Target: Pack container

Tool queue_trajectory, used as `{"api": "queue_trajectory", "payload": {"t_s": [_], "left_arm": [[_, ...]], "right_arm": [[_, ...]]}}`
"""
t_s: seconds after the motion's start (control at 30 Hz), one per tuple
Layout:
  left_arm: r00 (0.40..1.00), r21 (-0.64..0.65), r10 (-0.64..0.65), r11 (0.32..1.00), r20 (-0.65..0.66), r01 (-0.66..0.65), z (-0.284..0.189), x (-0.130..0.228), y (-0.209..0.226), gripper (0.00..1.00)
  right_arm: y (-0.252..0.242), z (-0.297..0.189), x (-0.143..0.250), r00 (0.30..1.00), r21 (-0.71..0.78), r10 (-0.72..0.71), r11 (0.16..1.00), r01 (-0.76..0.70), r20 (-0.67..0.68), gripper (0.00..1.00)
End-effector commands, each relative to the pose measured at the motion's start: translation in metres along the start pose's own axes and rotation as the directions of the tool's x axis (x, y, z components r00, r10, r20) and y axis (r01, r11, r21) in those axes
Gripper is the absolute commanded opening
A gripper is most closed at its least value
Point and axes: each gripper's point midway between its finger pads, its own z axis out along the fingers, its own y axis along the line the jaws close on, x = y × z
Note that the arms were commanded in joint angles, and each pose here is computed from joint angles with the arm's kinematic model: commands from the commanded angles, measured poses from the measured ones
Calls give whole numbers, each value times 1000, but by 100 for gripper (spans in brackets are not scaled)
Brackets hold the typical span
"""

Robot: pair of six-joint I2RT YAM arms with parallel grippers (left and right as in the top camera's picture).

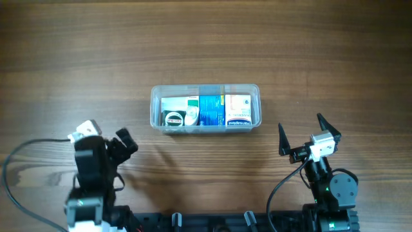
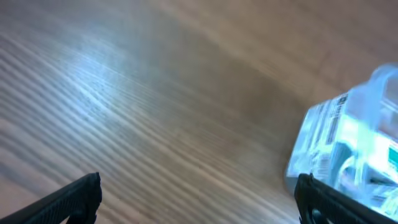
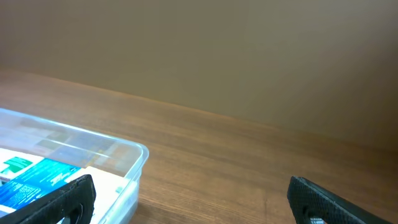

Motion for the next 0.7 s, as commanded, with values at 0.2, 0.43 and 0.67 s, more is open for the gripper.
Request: {"api": "queue_trajectory", "payload": {"t_s": [0.2,0.43,0.67], "left_arm": [[859,328,-35,931,511,-157,-32,-48,-53,100],[859,337,-34,927,511,-163,-20,-28,-45,100],[839,341,-56,927,542,-158,-27,-36,-42,100]], "right_arm": [[1,0,-2,1000,-9,-13,1000,13,11,99],[1,0,-2,1000,-9,-14,1000,14,11,100],[1,0,-2,1000,-9,-14,1000,14,11,100]]}}
